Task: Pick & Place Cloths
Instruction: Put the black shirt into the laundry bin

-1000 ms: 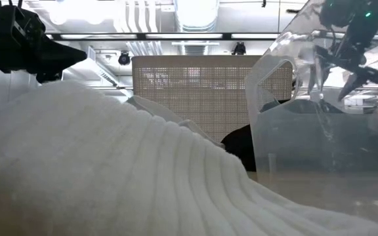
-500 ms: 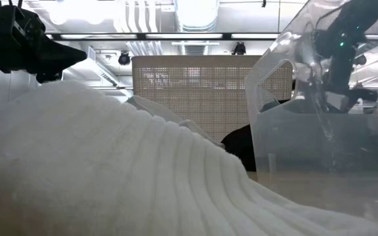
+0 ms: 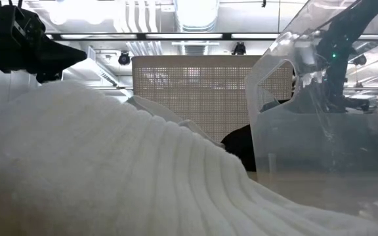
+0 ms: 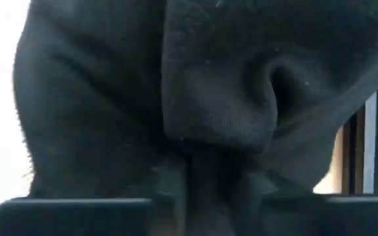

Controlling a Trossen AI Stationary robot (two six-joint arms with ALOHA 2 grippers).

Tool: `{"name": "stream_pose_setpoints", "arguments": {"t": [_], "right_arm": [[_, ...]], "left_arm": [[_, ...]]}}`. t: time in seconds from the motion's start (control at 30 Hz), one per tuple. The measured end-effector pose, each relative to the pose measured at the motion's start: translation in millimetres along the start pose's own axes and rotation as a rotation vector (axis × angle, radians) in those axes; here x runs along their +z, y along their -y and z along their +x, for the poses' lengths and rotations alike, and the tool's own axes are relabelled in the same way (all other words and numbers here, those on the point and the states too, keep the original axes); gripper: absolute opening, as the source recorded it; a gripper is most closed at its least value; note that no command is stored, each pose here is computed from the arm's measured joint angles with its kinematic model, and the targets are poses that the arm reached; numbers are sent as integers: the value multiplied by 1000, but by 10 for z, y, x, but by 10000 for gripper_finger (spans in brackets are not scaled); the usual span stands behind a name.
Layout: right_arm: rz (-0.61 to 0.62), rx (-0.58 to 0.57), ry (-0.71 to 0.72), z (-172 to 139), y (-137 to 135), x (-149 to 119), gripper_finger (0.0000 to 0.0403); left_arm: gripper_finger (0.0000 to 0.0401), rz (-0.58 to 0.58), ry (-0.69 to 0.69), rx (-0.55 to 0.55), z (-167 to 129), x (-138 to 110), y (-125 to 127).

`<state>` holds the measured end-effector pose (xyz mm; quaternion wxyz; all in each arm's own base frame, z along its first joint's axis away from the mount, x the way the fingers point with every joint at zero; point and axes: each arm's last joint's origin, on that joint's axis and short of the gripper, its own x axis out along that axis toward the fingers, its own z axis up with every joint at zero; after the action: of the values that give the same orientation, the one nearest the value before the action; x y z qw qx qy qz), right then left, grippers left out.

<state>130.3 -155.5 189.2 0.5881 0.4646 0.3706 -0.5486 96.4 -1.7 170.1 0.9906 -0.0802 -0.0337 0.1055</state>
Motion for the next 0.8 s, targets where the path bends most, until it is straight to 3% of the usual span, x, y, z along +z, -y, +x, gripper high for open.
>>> {"name": "stream_pose_setpoints", "arguments": {"t": [0.07, 0.33, 0.8], "right_arm": [[-15, 26, 16, -58, 6, -4, 26], [-11, 162, 116, -567, 86, -48, 17], [-7, 451, 454, -2005, 365, -116, 15]], "left_arm": [[30, 0, 0, 0, 0, 0, 0], [30, 0, 0, 0, 0, 0, 0], [30, 0, 0, 0, 0, 0, 0]]}}
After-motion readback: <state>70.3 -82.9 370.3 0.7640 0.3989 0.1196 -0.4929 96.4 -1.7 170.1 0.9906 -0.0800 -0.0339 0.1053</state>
